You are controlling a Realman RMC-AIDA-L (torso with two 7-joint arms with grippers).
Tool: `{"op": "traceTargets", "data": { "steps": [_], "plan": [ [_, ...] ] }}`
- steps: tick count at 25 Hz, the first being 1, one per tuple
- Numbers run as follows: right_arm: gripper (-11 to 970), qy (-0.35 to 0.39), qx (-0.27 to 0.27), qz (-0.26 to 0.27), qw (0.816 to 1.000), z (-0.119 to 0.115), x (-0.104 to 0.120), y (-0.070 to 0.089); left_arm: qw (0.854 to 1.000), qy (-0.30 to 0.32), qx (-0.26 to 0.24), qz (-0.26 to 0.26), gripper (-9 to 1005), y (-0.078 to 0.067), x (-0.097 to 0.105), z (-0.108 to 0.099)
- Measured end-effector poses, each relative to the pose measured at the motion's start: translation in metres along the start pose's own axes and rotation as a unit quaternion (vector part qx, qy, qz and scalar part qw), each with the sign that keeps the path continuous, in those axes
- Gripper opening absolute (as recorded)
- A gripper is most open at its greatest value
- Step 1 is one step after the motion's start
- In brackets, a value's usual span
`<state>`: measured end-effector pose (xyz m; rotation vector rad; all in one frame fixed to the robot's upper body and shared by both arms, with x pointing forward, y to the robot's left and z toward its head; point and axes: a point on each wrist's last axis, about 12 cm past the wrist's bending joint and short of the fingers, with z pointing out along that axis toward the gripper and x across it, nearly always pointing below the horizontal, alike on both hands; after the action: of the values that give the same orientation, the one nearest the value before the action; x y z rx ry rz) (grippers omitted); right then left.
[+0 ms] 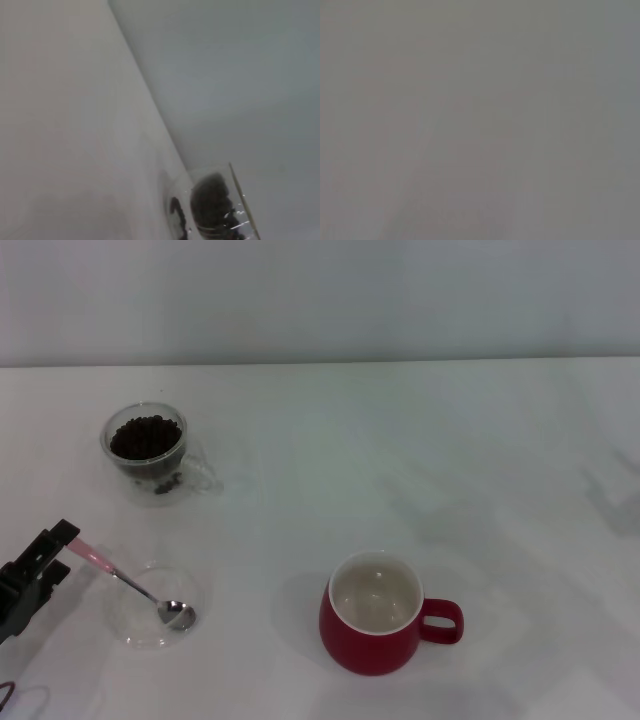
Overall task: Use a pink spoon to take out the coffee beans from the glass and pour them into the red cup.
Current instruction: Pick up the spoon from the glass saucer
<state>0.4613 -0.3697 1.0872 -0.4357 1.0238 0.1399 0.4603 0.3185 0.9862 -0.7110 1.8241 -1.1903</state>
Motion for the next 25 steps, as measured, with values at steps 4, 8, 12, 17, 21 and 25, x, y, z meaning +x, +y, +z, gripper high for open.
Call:
{"op": "traceTargets", "data": {
  "steps": [4,8,12,17,21,25],
  "plan": [
    [544,-0.003,0.001,0.001,1.000,-0.001,-0.001,0.001,1.000,0.002,-0.010,0.004,877,0.001,-0.002,0.004],
    [544,-0.006,0.002,0.002,1.000,-0.002,-0.001,0.003,1.000,0.016,-0.013,0.018,876,-0.002,-0.006,0.012],
    [544,-0.012,0.013,-0.001,1.000,-0.004,-0.003,0.004,0.999,0.028,-0.014,0.029,876,-0.005,-0.008,0.020],
    [544,-0.014,0.022,-0.002,1.000,-0.006,-0.003,0.005,0.998,0.035,-0.017,0.040,876,-0.007,-0.006,0.026],
    [544,-0.014,0.025,-0.002,1.000,-0.006,-0.003,0.005,0.998,0.033,-0.010,0.052,876,-0.009,-0.005,0.028],
    [544,-0.014,0.029,-0.003,0.999,-0.006,-0.003,0.004,0.998,0.027,-0.008,0.055,877,-0.008,-0.002,0.025]
  ]
}}
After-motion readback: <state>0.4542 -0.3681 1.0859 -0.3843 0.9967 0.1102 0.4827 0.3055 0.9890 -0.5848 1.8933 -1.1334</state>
